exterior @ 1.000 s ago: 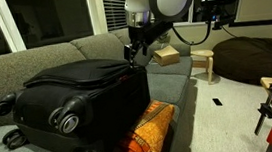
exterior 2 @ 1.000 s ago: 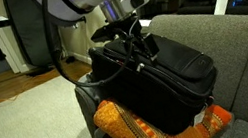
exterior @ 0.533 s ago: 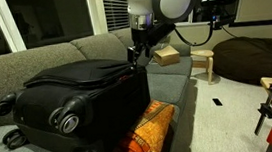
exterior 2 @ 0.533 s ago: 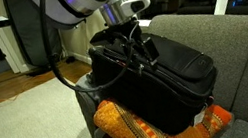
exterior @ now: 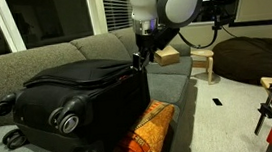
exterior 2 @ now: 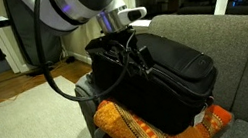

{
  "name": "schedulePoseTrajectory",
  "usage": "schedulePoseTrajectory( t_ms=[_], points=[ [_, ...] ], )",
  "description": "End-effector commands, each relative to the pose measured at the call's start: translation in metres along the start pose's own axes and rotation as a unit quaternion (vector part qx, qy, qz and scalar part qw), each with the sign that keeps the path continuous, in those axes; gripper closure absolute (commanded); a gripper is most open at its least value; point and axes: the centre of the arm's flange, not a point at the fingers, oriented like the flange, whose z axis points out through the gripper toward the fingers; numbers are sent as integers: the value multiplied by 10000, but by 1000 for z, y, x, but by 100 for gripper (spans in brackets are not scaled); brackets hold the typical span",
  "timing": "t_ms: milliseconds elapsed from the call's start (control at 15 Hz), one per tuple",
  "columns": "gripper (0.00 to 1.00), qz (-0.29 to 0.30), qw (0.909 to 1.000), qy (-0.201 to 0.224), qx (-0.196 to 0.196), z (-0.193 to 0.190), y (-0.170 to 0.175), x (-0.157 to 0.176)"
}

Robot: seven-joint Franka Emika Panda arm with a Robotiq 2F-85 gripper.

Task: Close the zipper

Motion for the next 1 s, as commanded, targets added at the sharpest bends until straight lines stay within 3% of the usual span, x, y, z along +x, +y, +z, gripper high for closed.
schedulePoseTrajectory(
  t_ms=[0, 600, 733, 933],
  points=[
    [0, -159, 9998, 107, 67, -8, 4, -10],
    [0, -367, 9983, 441, 114, -6, 0, -6],
    [23, -384, 9981, 465, 117, -5, 0, -7],
    [20, -393, 9980, 482, 118, -4, 0, -6]
  ],
)
